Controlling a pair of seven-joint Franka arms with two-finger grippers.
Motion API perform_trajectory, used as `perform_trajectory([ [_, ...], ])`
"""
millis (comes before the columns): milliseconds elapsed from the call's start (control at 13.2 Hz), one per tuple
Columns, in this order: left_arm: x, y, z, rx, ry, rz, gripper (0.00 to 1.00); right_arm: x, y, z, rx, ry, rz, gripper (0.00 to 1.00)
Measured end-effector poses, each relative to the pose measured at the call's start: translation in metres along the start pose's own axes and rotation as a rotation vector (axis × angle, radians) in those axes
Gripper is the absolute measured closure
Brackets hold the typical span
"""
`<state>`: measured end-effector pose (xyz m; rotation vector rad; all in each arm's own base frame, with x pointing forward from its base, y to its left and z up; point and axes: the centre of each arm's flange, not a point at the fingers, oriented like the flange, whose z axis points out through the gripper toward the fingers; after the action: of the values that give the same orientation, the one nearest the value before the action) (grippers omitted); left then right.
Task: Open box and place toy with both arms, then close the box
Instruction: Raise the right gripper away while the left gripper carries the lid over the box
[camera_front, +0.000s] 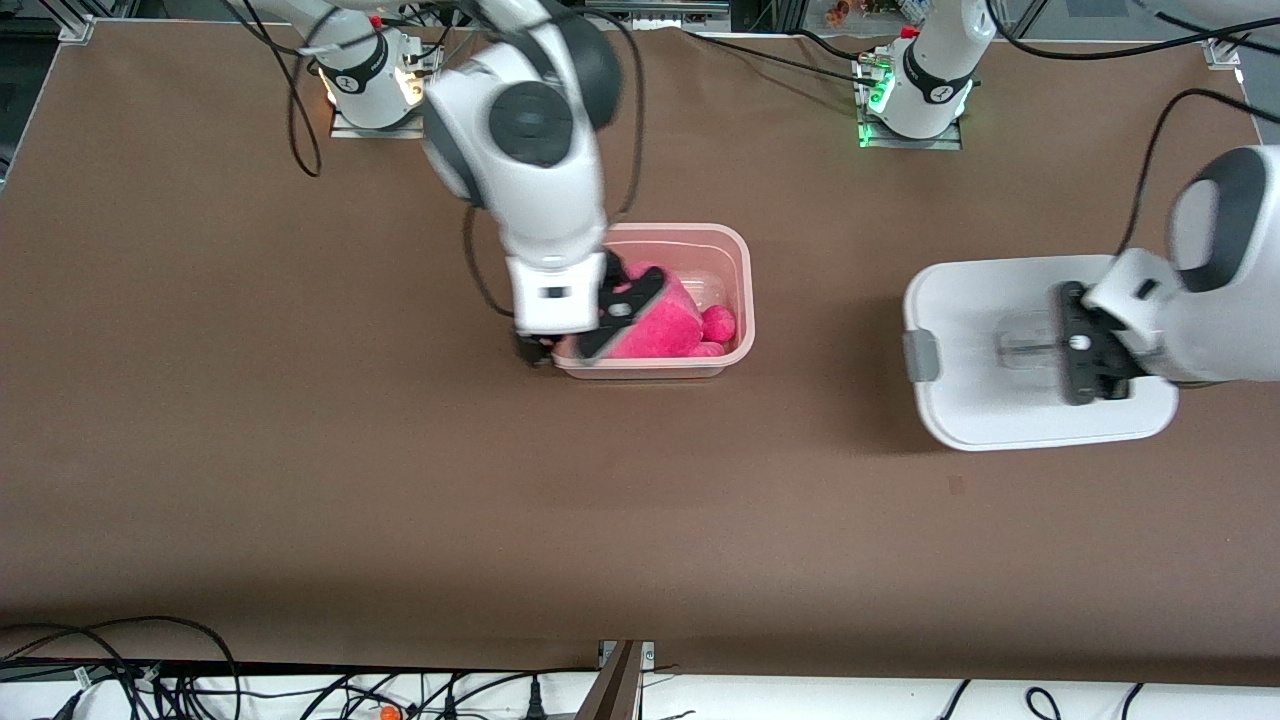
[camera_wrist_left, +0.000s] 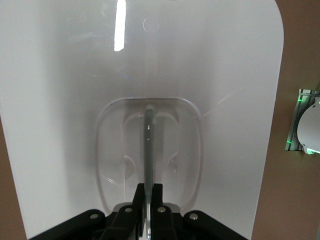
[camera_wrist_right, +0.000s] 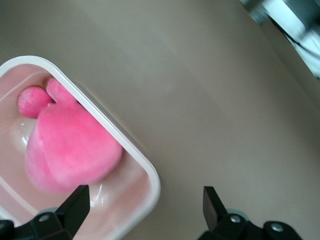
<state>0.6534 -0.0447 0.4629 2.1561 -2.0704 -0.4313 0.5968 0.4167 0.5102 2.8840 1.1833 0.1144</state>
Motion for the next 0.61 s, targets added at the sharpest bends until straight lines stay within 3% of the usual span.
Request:
perform_trajectory([
  [152, 0.061, -0.001, 0.006, 0.017, 0.015, 0.064, 0.93, -0.036, 0.055, -0.043, 0.053, -0.012, 0.110, 0.00],
  [380, 0.138, 0.010, 0.008, 0.036, 0.053, 0.033, 0.93, -0.104, 0.126, -0.085, 0.073, -0.024, 0.264, 0.00],
  [608, 0.223, 0.038, 0.009, 0.066, 0.043, 0.011, 0.93, -0.192, 0.177, -0.112, 0.111, -0.062, 0.428, 0.00],
])
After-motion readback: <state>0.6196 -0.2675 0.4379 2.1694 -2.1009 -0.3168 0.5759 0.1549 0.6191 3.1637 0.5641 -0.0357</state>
